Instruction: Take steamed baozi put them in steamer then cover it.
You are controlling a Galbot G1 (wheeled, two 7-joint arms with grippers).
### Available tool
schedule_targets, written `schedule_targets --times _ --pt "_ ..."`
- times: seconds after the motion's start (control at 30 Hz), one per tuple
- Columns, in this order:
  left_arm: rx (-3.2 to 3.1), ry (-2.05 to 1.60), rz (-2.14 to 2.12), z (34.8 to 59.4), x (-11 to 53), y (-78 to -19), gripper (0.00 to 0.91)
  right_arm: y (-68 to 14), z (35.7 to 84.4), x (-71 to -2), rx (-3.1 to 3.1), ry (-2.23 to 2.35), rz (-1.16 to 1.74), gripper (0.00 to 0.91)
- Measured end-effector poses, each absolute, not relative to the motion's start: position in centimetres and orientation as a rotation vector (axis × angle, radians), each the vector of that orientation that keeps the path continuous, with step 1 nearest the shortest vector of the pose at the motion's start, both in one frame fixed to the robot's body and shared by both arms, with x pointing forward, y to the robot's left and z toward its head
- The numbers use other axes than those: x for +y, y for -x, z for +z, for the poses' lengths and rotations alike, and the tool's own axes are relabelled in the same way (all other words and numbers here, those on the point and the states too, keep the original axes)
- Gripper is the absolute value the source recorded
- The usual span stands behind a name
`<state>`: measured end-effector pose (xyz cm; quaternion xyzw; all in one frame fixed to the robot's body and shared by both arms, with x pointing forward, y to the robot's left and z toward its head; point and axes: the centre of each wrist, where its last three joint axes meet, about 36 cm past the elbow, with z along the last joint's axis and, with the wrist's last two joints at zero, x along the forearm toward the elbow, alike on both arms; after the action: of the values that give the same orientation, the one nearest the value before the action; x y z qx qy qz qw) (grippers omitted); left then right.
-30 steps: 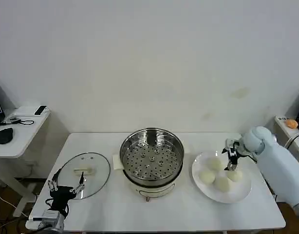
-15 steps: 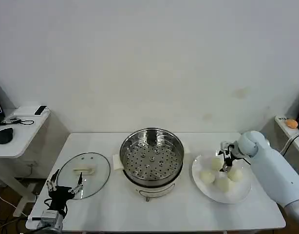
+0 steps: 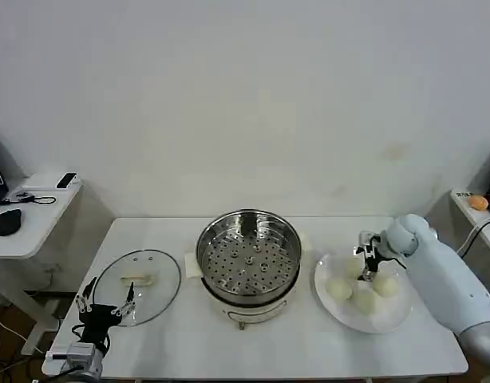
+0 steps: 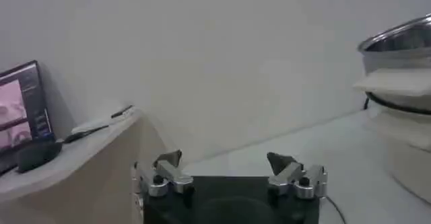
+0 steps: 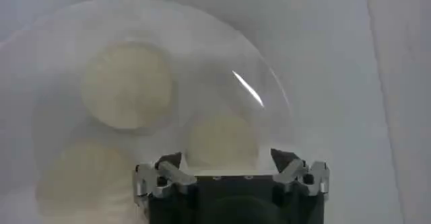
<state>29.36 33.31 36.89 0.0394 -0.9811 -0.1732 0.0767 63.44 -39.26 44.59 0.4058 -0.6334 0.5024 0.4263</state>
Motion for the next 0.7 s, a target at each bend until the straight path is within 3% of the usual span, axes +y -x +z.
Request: schedule_targets --times 0.2,0.33,0.7 --pt "-2.939 -0.121 -0.52 36.85 33.39 -29.41 0.907 -63.43 44.25 -39.24 -1.589 -1.015 1.239 0.776" --pt "-2.937 -0.123 -0.515 36.75 33.3 -29.33 0.907 -63.4 44.0 -39.29 -1.597 -1.014 1.229 0.655" --pt "-2.934 -0.121 -0.515 36.64 33.25 -29.26 0.907 -63.24 44.21 -39.74 -1.611 -1.012 1.219 0.635"
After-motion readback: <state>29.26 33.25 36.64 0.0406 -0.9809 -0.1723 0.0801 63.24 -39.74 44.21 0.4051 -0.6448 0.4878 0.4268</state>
